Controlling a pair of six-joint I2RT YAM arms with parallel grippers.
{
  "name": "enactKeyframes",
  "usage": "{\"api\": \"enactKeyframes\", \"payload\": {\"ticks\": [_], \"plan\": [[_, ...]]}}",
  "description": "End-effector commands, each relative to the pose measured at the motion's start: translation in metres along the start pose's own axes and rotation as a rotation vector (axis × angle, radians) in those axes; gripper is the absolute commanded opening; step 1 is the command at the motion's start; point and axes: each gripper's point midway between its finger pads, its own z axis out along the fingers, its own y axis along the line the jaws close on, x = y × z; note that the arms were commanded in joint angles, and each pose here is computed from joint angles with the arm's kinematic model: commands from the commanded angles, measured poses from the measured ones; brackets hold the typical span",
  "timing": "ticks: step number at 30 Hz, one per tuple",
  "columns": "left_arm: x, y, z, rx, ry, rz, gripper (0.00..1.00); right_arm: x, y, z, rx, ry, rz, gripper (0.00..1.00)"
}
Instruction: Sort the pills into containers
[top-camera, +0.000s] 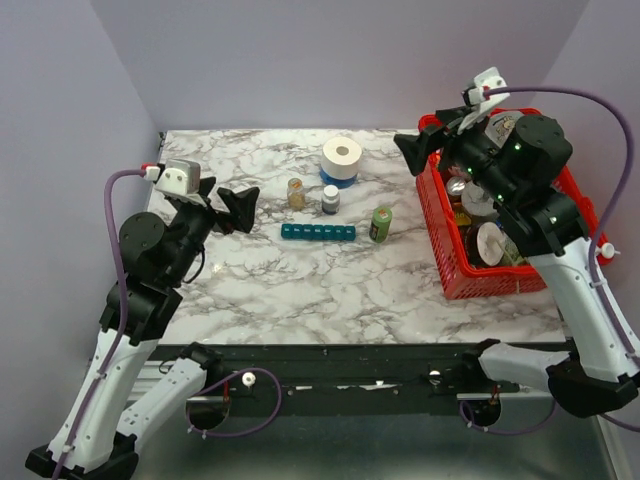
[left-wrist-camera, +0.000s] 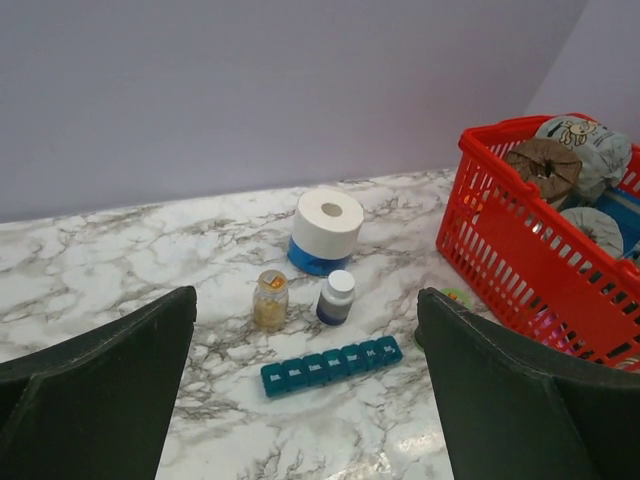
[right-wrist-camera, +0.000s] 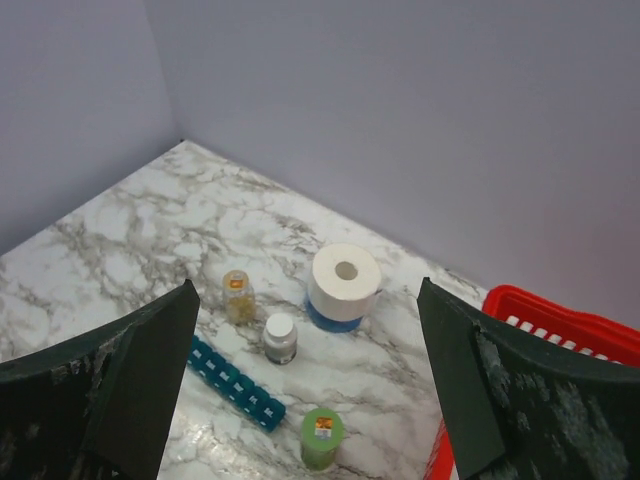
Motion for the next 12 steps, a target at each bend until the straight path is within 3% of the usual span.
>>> {"api": "enactKeyframes", "payload": {"ticks": [1, 12], "plan": [[0.002, 0.012, -0.019, -0.056, 0.027, 0.035, 0.99, -0.021, -0.038, -0.031, 0.219, -0.034, 0.010, 1.00], [0.000, 0.015, -0.021, -0.066, 0.019, 0.056, 0.99, -0.022, -0.041, -0.051, 0.196, -0.042, -0.028, 1.00]]}}
